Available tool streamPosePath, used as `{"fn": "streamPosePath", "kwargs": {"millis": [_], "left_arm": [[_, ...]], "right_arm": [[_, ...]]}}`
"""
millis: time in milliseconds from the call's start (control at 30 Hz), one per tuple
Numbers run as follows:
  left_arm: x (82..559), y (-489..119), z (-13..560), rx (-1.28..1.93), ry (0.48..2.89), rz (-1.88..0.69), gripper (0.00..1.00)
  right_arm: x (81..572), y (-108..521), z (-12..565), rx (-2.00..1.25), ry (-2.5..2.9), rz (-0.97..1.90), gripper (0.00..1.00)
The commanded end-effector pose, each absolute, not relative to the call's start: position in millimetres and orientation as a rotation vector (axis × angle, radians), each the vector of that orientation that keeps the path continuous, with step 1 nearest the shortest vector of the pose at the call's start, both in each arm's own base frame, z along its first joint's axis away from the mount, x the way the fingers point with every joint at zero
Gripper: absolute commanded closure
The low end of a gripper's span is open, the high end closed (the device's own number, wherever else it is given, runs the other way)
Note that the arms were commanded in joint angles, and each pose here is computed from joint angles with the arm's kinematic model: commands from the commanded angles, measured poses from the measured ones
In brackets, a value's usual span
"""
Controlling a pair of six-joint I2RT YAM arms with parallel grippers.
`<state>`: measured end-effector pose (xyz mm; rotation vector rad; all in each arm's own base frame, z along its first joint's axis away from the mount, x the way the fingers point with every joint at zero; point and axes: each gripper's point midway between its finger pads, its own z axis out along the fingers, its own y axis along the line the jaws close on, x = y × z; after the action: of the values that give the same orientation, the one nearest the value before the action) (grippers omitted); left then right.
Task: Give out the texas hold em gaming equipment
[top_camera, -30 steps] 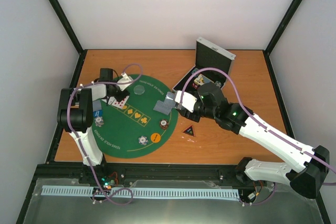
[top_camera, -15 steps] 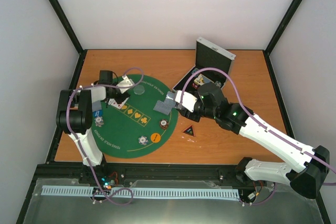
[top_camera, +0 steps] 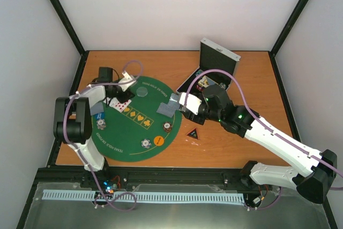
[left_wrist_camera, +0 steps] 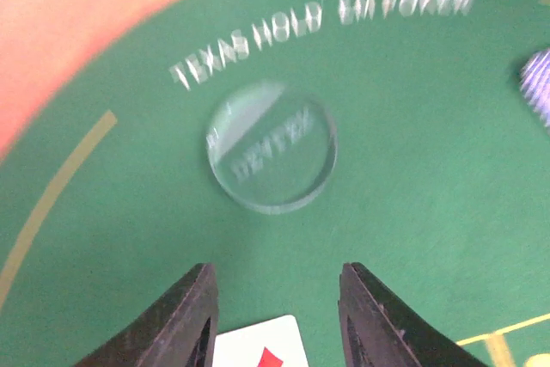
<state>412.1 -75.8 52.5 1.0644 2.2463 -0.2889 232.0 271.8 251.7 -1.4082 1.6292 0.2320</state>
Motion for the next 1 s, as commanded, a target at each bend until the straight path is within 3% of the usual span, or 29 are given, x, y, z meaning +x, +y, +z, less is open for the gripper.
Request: {"fn": "streamPosePath", "kwargs": {"millis": [0,200,533,767,967], "left_arm": [[420.6,-97.8,166.2,0.925,2.070,-0.417,0.57],[379.3,-123.8,260.4,0.867,1.912,-0.611,0.33],[283.4,-216.3,292.7,0.980,1.927,-1.254,0.01],[257.4,-256.9,285.0,1.080,1.933,-1.365,0.00],[271.2,-273.9,254.3,1.025,2.061,-1.325,0.03]], "right_arm": [[231.0,274.0,261.3,-1.402,1.610,0.238,0.47],[232.6,280.9,257.0,-1.413,1.602,0.258,0.47],[237.7,293.7,256.1,-1.427,1.588,0.287,0.48],[235.7,295.2,258.2,-1.421,1.586,0.303,0.48],[234.4,296.1,259.3,-1.420,1.583,0.311,0.48]]}}
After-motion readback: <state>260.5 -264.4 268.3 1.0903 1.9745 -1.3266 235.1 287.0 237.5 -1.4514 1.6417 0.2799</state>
